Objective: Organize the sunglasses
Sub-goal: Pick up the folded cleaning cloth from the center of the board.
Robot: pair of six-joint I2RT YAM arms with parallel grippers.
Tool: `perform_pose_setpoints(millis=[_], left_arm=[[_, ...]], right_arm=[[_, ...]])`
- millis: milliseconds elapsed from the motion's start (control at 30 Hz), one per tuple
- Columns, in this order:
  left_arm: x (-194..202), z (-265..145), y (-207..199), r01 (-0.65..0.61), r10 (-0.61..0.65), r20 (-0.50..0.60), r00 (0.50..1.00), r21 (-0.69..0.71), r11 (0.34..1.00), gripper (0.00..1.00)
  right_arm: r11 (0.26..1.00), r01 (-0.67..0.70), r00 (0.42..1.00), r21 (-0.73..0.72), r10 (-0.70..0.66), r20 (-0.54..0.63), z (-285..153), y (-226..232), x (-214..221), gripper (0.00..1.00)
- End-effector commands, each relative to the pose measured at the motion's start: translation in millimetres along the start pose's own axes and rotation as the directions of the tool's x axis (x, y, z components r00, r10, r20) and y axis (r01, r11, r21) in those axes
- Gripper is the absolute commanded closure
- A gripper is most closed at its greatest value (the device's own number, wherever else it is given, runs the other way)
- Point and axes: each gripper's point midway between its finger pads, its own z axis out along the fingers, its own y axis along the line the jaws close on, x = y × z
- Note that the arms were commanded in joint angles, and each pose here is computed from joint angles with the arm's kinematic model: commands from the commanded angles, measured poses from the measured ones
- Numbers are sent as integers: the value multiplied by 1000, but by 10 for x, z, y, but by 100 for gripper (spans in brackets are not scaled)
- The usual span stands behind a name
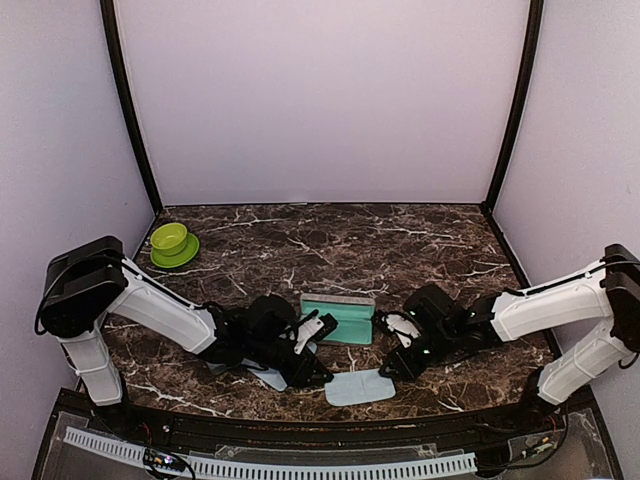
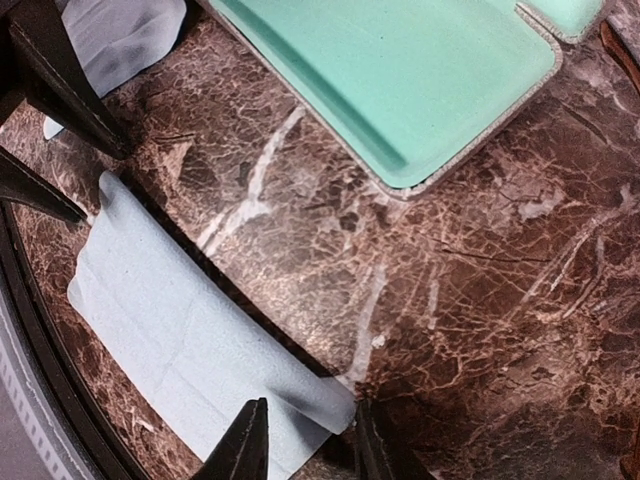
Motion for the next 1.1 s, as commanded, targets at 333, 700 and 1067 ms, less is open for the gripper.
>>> perform_pose_setpoints(millis=[333, 700, 1067], left_arm=[[-1, 24, -63, -22, 22, -25, 999, 21, 1000, 77], [-24, 42, -47, -24, 25, -22, 999, 12, 1000, 86], [-38, 15, -55, -23, 23, -5, 1000, 13, 1000, 100]], right_arm=[[1000, 8, 1000, -1, -8, 7, 15, 18, -25, 78], [1000, 11, 1000, 8, -11, 9, 11, 5, -36, 84], [1000, 11, 999, 10, -11, 40, -42, 17, -95, 94]])
